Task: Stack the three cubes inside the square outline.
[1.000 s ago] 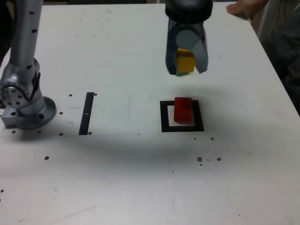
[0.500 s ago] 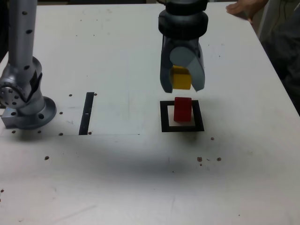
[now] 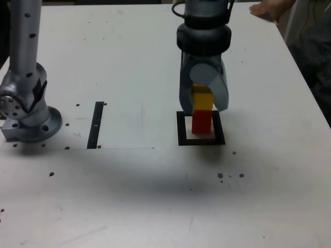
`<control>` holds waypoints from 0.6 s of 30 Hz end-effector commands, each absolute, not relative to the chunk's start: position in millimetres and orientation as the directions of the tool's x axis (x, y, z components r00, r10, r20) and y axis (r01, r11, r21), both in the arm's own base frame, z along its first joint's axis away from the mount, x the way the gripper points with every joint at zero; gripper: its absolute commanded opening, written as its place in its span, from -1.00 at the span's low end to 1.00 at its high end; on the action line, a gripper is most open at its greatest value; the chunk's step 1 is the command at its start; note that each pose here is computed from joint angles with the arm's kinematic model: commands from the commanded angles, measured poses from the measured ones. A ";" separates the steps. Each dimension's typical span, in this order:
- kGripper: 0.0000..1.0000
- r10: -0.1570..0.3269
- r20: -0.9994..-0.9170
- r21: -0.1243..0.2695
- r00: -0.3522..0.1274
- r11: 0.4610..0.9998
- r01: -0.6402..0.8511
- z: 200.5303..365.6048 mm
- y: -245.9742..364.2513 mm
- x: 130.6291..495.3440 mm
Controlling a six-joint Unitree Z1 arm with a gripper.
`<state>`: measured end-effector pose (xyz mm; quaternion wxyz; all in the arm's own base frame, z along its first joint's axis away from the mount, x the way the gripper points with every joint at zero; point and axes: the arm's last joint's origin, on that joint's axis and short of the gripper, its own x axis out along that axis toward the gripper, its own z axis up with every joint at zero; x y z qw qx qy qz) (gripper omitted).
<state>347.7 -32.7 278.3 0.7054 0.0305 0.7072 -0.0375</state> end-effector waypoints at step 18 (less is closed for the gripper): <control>0.15 -0.021 -0.999 -0.024 -0.028 0.995 0.098 260.2 -34.3 352.5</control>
